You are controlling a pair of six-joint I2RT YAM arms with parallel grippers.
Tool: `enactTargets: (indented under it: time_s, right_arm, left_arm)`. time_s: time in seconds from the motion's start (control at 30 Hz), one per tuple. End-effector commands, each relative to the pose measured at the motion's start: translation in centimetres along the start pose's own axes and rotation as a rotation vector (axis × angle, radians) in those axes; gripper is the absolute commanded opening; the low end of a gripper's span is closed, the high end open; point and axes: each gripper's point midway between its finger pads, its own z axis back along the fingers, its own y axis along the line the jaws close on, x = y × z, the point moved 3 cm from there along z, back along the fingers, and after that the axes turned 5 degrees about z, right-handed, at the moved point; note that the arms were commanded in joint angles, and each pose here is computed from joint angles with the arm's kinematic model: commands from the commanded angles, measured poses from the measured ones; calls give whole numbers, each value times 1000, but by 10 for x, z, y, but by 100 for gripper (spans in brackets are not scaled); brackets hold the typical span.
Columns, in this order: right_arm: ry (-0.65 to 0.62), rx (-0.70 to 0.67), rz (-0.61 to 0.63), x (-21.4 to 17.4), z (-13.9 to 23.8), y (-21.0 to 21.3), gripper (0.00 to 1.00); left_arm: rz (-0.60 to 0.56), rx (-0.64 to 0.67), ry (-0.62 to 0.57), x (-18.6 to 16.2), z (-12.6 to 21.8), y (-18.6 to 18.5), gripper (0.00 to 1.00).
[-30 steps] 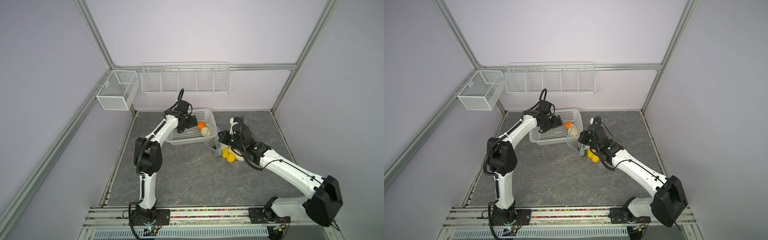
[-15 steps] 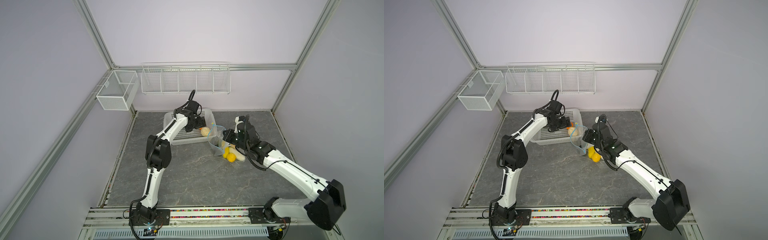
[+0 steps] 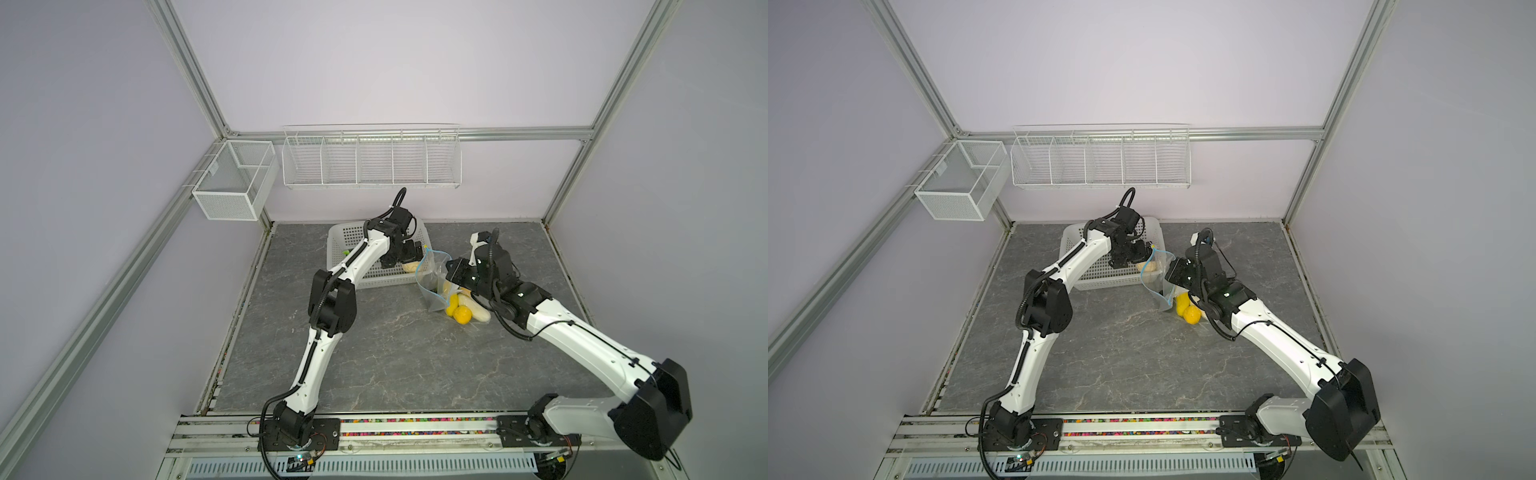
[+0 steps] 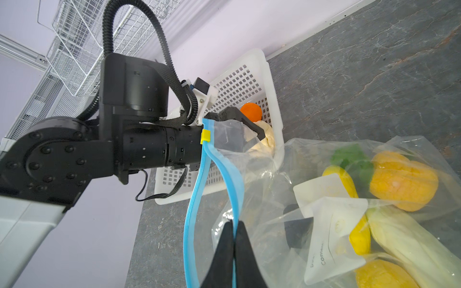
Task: Place the food in the zip-top bag and seal the zipper
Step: 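Lower the left gripper onto the pale pear and close on it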
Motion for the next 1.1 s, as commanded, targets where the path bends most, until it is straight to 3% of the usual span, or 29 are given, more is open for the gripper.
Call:
enactTargets:
  time_s: [0.0, 0.3, 0.53, 1.07]
  right_arm:
    - [-5, 2, 5, 0, 0, -3, 6]
    - [0, 4, 2, 0, -1, -2, 6]
    - [10, 11, -12, -4, -1, -3, 6]
    - [12, 19, -12, -3, -2, -1, 6]
  left_arm:
    - [-25, 67, 16, -3, -6, 7, 100]
    - [-62, 83, 7, -7, -23, -1, 100]
    - [-67, 117, -3, -5, -29, 5, 87]
    - [-60, 228, -42, 2, -12, 36, 69]
